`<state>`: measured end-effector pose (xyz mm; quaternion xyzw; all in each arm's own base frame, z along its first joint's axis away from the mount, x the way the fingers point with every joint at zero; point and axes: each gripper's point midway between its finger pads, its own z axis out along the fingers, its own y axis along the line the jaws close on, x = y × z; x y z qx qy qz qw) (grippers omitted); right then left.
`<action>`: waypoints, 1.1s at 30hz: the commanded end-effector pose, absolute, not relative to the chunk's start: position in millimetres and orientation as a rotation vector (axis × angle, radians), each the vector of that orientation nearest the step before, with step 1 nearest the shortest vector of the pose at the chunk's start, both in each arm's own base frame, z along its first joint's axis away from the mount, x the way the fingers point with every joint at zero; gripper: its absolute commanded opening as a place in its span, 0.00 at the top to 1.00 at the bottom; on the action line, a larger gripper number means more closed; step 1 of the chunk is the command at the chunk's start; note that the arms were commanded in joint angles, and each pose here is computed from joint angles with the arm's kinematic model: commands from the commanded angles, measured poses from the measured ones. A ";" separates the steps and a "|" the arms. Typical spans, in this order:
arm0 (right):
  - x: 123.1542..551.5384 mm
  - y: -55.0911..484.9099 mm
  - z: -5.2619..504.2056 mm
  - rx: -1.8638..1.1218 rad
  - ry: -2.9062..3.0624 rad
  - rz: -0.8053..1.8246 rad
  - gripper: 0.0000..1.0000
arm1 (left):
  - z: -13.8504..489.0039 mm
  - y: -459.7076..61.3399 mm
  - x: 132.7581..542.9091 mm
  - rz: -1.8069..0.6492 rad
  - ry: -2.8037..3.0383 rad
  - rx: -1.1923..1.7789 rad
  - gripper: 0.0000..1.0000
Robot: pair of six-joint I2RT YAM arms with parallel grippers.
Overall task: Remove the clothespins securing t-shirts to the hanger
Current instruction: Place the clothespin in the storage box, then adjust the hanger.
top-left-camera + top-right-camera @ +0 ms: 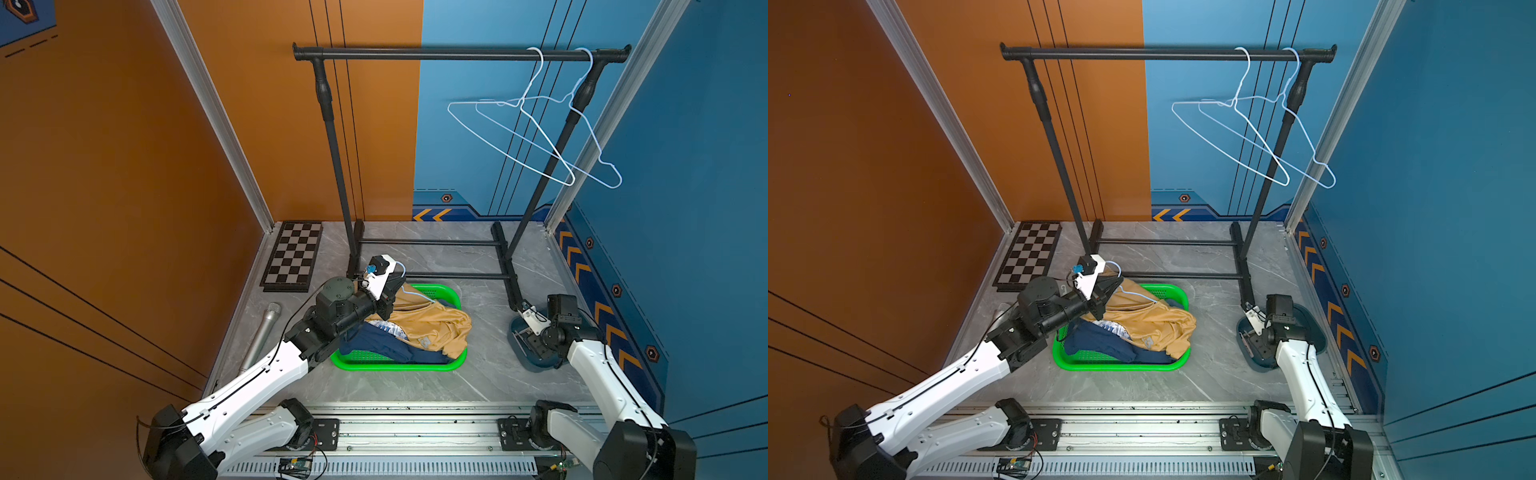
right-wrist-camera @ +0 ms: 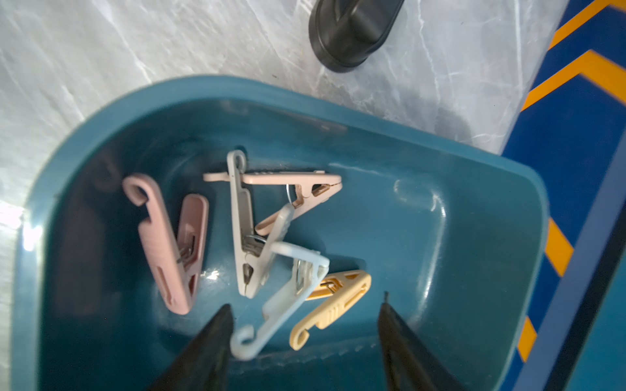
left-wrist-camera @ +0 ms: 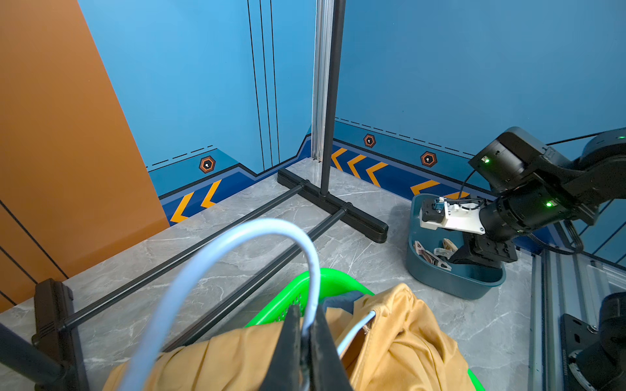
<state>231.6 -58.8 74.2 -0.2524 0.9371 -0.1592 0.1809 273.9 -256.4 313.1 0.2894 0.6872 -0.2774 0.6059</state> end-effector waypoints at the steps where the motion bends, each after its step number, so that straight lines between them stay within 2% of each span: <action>1: 228.9 -56.5 81.8 -0.701 2.611 -0.455 0.26 | 321.4 -252.8 270.0 -0.634 1.551 0.655 1.00; 9: 244.1 -57.0 144.4 -0.616 2.379 -0.582 0.22 | 330.0 -251.6 266.9 -0.655 1.532 0.650 1.00; 16: 253.3 -61.2 202.8 -0.396 2.209 -0.588 0.20 | 347.5 -244.0 262.1 -0.671 1.508 0.616 1.00; 23: 265.9 -43.1 256.3 -0.220 2.016 -0.393 0.19 | 356.3 -243.7 261.9 -0.664 1.530 0.632 1.00; 33: 284.2 17.3 308.4 -0.307 1.863 -0.069 0.19 | 366.2 -243.8 267.5 -0.653 1.552 0.628 1.00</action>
